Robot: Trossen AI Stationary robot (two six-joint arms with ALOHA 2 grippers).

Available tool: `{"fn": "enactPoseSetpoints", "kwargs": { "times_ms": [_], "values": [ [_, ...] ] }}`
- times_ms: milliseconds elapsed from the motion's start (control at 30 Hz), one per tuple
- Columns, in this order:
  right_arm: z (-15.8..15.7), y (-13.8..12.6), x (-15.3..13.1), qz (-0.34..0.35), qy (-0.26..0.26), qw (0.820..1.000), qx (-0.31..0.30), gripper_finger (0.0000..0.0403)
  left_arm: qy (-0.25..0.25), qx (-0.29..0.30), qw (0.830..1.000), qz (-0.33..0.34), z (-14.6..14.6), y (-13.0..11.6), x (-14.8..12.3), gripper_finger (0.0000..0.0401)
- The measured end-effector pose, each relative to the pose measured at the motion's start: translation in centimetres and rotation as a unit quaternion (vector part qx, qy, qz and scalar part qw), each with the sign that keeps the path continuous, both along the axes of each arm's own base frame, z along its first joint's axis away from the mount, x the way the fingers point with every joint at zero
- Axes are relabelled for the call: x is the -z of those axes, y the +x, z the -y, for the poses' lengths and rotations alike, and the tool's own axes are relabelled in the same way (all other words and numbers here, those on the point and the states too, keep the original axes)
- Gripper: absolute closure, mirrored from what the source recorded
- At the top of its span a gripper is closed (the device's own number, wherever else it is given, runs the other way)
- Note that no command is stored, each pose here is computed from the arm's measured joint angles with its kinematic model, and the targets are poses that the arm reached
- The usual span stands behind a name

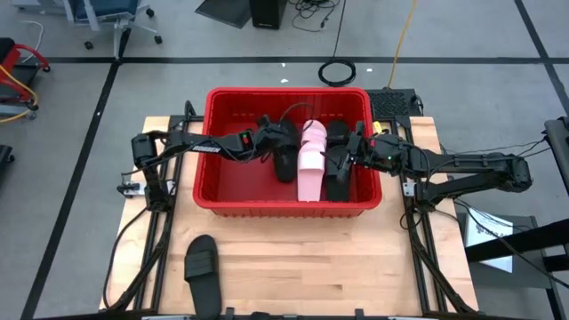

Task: Pick and place slides into bin
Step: Put the black slide into the red bin

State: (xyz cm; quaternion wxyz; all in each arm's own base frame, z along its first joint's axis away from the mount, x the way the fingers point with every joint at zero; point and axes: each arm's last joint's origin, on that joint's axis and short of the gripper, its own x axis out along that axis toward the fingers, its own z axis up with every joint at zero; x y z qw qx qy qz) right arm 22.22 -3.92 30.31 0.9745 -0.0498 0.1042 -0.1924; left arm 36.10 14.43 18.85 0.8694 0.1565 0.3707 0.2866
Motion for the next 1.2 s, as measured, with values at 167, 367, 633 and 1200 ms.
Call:
{"fn": "enactPoseSetpoints", "kwargs": {
  "times_ms": [167, 367, 633, 1200],
  "values": [
    [0.0, 0.0, 0.0, 0.0, -0.001, 1.0, 0.0, 0.0193, -0.01, -0.017, 1.0, 0.015, -0.1, 0.0, 0.0, 0.0176],
    [0.0, 0.0, 0.0, -0.002, -0.005, 1.0, -0.001, 0.0193, -0.006, -0.003, 1.0, 0.005, 1.0, 0.3, 0.0, 0.0176],
    [0.0, 0.0, 0.0, -0.006, -0.014, 1.0, -0.003, 0.0193, 0.041, 0.0, 0.999, -0.021, 3.1, 0.3, -1.3, 0.0176],
    [-3.4, 0.4, -0.3, 0.029, 0.038, 0.994, -0.1, 0.0193, 0.079, -0.022, 0.996, 0.031, 6.9, -4.0, -9.6, 0.0176]
  ]
}}
